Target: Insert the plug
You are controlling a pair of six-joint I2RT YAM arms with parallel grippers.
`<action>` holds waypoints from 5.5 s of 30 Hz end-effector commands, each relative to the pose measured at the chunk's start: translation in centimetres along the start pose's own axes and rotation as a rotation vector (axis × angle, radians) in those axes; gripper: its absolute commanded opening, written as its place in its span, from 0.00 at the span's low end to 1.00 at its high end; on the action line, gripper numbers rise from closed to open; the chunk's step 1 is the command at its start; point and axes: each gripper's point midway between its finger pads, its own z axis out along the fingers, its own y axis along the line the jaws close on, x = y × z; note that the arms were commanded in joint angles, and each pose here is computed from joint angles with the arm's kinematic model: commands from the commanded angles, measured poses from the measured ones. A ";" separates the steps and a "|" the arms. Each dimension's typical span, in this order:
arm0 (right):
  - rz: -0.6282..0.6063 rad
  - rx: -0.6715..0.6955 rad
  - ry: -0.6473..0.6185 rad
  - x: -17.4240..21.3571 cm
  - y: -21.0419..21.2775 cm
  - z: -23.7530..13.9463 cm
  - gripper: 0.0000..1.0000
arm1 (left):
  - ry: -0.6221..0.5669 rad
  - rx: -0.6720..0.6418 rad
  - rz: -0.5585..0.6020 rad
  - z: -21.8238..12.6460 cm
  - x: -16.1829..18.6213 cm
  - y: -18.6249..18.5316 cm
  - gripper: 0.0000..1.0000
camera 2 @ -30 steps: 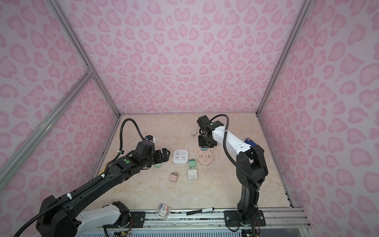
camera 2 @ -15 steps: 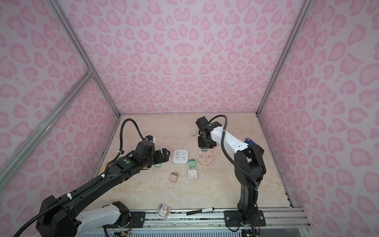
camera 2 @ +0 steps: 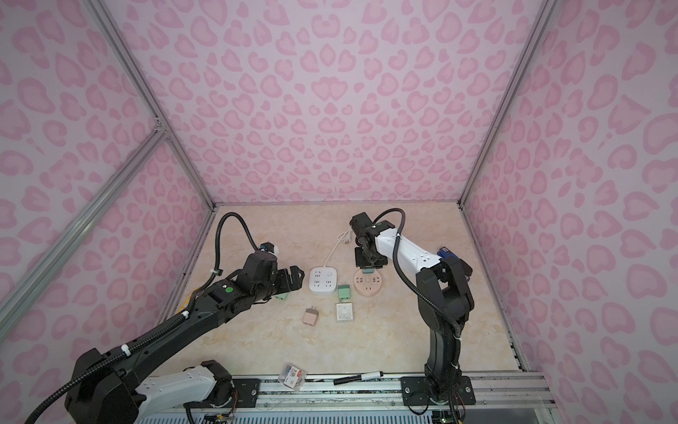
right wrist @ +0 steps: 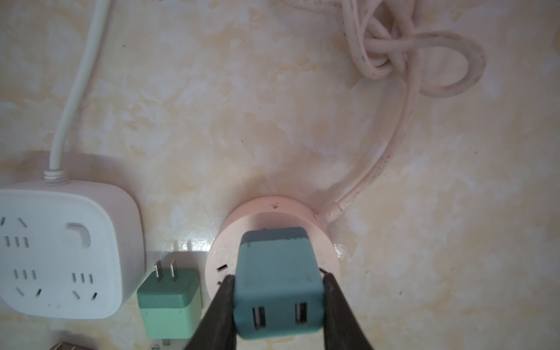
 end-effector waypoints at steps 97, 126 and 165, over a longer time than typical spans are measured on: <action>-0.159 -0.093 0.025 8.4 9.4 3.0 0.54 | -0.002 0.052 -0.078 0.4 2.1 0.8 0.98; -0.244 -0.134 0.050 8.6 9.5 3.0 0.28 | 0.004 0.061 -0.086 0.6 2.4 0.9 0.99; -0.662 -0.503 -0.248 12.6 12.5 -8.7 0.21 | 0.227 0.555 -0.187 -0.5 5.1 -7.6 0.88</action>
